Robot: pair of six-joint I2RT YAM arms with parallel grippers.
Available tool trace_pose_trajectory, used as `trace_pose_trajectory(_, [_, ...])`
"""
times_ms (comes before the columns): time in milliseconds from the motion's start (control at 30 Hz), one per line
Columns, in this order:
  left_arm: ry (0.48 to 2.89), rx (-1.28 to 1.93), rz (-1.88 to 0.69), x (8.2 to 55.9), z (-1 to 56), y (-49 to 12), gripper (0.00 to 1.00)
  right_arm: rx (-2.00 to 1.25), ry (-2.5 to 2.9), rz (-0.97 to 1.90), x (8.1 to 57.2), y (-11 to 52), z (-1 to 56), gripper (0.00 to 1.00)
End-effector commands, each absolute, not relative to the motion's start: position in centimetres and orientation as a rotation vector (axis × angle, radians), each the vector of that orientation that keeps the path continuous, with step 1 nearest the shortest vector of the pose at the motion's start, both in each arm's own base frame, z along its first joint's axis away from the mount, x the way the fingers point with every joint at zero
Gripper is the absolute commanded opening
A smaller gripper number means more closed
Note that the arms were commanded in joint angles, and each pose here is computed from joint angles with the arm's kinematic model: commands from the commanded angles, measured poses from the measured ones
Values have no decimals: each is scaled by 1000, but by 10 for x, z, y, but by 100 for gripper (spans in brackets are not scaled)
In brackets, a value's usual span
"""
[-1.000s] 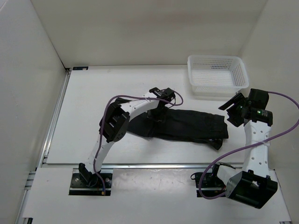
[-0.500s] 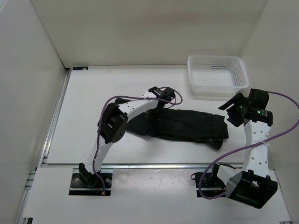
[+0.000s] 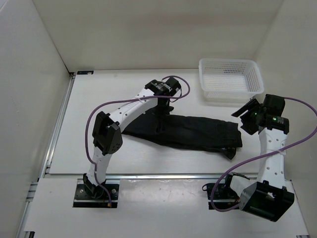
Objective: Fold and stack the trousers
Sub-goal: Fold the trousers
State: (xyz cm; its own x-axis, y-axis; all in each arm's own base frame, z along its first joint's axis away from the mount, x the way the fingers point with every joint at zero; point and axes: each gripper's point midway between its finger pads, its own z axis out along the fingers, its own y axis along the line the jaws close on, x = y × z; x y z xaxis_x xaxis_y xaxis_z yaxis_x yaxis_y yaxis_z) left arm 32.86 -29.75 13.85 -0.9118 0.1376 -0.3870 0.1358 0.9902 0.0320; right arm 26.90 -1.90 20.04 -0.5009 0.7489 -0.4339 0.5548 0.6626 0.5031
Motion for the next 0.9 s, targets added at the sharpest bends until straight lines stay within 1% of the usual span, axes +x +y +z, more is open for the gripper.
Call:
trace_pose_trajectory(0, [2737,192,-121,324,153,-315,10,969,2244,417,266,-14,204,75])
trace_pose_trajectory(200, [2761,255,-198,307,141,-341,10,969,2244,417,266,-14,204,75])
trace_pose_trajectory(433, [2767,181,-254,311,132,-355,10,969,2244,417,266,-14,204,75])
trace_pose_trajectory(567, [2797,186,-218,312,115,-355,10,973,2242,406,266,-15,204,75])
trace_pose_trajectory(600, [2816,191,-211,309,108,-355,13,973,2242,406,266,-15,204,75])
trace_pose_trajectory(633, [2835,220,-225,306,104,-357,20,973,2242,406,266,-15,204,75])
trace_pose_trajectory(667, [2858,226,-220,303,96,-357,29,973,2242,406,266,-15,204,75])
trace_pose_trajectory(700, [2865,250,-234,301,96,-358,42,973,2242,406,266,-15,204,75])
trace_pose_trajectory(733, [2875,271,-257,298,97,-360,58,973,2242,406,266,-15,204,75])
trace_pose_trajectory(767, [2870,273,-279,298,101,-363,78,973,2242,406,266,-15,204,75])
trace_pose_trajectory(800, [2865,301,-277,299,104,-363,80,973,2242,406,266,-15,204,75])
trace_pose_trajectory(833, [2851,294,-252,299,115,-357,87,973,2242,406,266,-15,204,75])
trace_pose_trajectory(867, [2808,324,-264,304,132,-358,87,977,2250,406,267,-16,201,75])
